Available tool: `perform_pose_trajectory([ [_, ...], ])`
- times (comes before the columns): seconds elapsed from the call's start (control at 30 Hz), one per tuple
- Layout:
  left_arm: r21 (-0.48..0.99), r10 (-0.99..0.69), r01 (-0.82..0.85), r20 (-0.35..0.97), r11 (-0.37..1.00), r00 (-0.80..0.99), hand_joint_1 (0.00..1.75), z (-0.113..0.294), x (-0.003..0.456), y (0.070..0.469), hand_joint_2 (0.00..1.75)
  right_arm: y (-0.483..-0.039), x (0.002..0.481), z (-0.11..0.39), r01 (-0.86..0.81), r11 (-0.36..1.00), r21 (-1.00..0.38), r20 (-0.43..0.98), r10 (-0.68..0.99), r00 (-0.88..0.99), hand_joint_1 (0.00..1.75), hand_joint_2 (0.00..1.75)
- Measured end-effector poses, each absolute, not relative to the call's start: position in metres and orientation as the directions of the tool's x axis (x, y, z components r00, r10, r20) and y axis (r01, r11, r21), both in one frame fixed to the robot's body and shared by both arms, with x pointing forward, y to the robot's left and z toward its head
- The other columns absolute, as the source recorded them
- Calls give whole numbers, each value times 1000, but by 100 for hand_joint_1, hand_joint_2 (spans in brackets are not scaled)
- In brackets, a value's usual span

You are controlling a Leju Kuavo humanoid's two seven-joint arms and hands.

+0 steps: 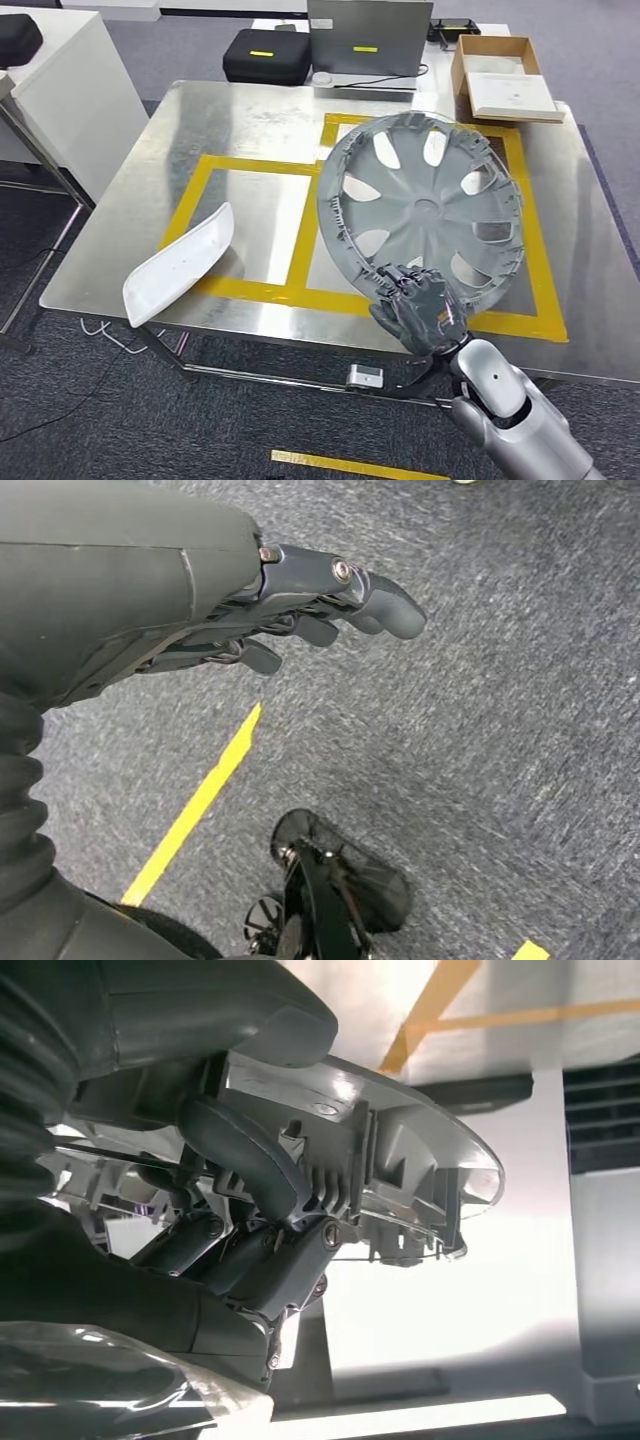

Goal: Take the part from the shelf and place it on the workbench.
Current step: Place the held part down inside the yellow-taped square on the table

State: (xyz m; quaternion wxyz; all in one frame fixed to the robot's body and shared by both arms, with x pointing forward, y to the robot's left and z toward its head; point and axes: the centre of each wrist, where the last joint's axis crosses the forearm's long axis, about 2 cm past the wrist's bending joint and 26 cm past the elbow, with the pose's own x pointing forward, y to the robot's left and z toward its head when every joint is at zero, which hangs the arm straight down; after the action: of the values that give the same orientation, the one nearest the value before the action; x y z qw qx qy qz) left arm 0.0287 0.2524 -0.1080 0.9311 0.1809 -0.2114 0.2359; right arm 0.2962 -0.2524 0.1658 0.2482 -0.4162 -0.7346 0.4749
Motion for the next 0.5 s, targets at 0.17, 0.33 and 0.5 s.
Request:
perform_pose_trajectory([
  [0.17,228,353,-510,494,829,795,0,-108,30,255,175,-254,304,162,323,192,-927,-6,852,-524,175,175],
  [0.33,221,332,-502,524,836,784,0,-108,34,258,175,-254,324,161,308,167,-937,-10,865,-501,175,175],
  [0.5,211,338,-519,551,828,763,0,-108,39,261,175,-260,340,157,285,134,-949,-18,880,-474,175,175],
])
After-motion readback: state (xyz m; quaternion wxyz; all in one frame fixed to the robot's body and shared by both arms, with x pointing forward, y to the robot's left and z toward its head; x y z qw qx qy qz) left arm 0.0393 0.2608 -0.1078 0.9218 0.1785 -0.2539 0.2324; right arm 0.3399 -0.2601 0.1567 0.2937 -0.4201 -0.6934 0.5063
